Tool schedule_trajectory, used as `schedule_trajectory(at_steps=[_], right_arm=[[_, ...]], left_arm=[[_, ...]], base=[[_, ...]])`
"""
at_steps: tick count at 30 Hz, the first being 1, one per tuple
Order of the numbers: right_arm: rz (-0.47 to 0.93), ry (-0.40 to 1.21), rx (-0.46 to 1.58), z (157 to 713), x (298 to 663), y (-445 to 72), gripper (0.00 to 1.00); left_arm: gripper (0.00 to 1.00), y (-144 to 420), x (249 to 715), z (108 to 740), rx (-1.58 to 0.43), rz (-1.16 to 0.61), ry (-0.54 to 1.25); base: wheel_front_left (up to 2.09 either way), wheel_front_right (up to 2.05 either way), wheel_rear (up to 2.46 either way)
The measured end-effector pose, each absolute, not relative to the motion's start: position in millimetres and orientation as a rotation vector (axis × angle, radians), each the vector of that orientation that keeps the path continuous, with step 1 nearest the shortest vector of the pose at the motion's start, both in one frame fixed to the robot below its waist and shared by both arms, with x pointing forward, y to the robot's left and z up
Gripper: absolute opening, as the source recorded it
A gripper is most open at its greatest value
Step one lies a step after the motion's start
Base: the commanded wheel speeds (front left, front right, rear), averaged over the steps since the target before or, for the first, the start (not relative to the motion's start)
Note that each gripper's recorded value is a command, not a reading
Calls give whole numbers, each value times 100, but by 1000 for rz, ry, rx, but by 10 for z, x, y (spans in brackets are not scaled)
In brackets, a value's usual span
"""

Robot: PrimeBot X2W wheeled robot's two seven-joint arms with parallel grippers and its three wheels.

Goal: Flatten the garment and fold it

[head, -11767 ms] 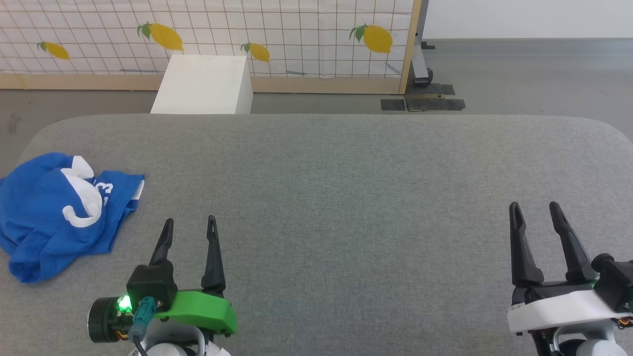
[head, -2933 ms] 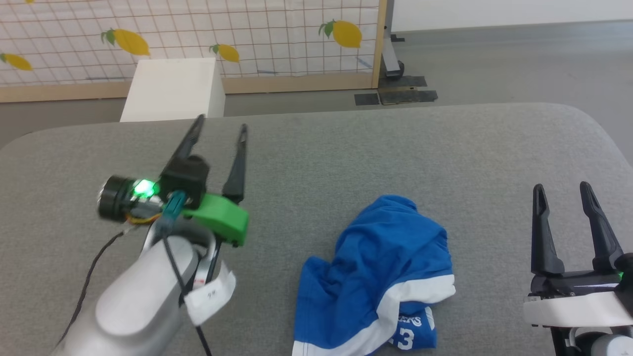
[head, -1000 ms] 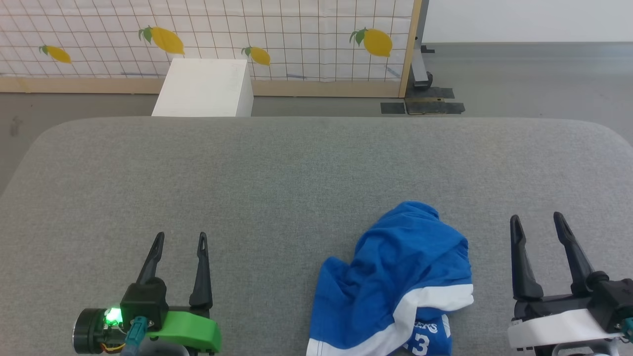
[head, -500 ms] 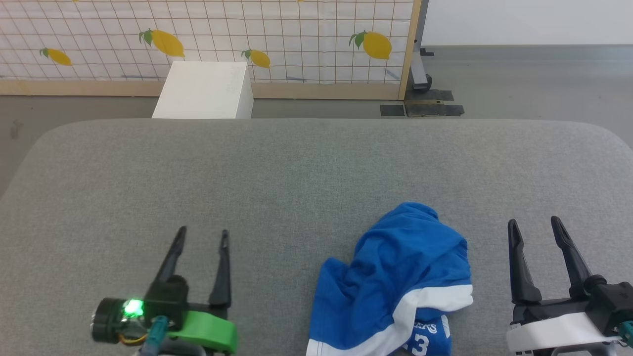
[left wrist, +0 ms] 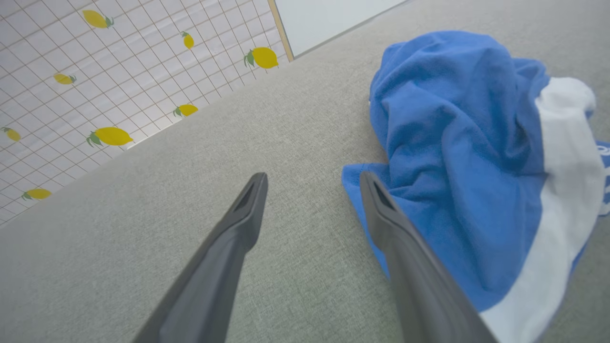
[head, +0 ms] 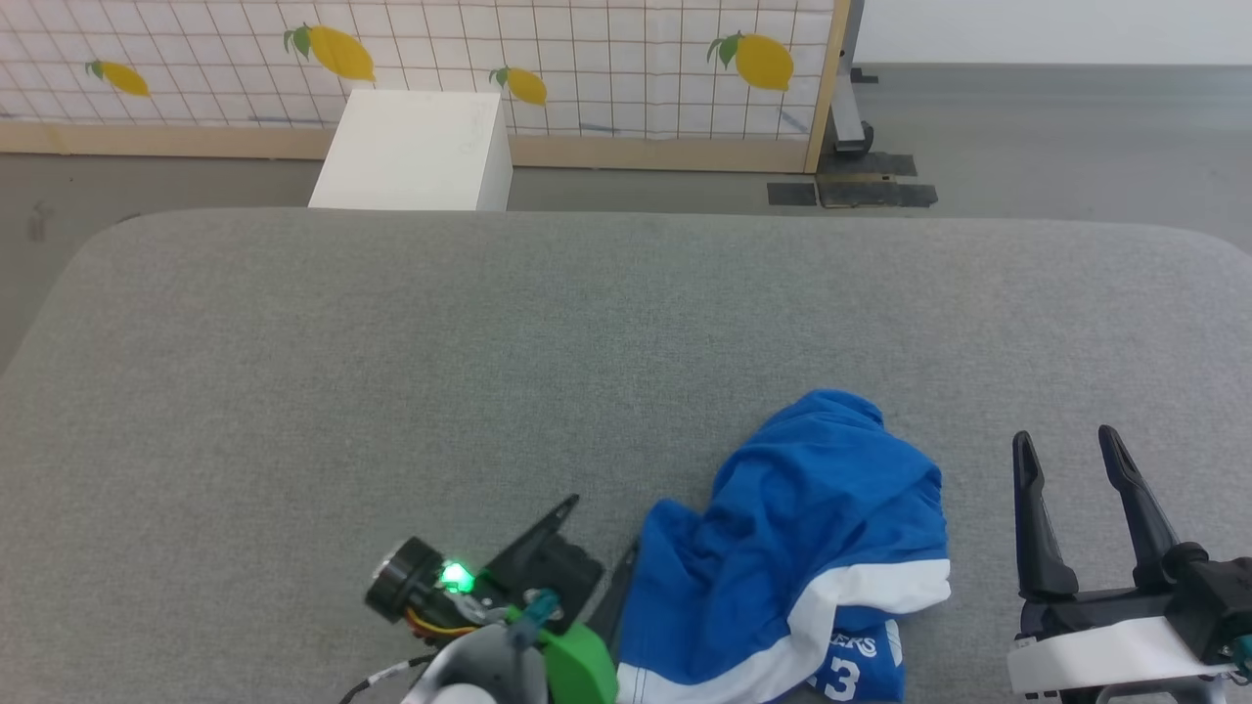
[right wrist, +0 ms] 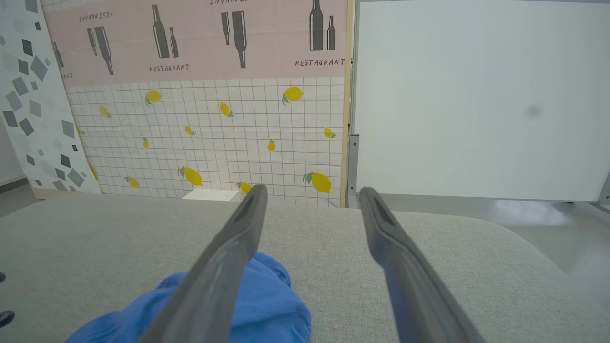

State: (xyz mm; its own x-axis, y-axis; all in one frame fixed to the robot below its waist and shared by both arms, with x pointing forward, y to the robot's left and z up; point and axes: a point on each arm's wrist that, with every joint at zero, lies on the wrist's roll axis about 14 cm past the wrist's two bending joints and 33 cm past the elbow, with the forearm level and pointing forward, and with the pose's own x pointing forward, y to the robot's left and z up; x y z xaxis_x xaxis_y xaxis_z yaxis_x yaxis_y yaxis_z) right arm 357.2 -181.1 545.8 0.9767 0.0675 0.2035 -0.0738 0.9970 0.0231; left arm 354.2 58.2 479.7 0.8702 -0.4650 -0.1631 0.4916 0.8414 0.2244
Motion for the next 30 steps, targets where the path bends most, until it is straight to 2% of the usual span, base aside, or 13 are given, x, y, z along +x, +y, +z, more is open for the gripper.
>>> schedule_trajectory(at_steps=[7,13,20,30], right_arm=[[73,-185,32,5394,3631,-1801,100],[60,-167,30,5332,3700,-1845,100],[43,-153,30,5276,3811,-1898,100],[20,-132,33,5192,3897,-1970,100]], left_arm=[[100,215,3263,4433,297,-724,405],[100,180,3254,4520,318,-832,487],[100,259,3010,4243,398,-983,667],[100,407,2917,3804,512,-1074,838]], base=[[0,0,0],[0,0,0],[0,0,0],[0,0,0]])
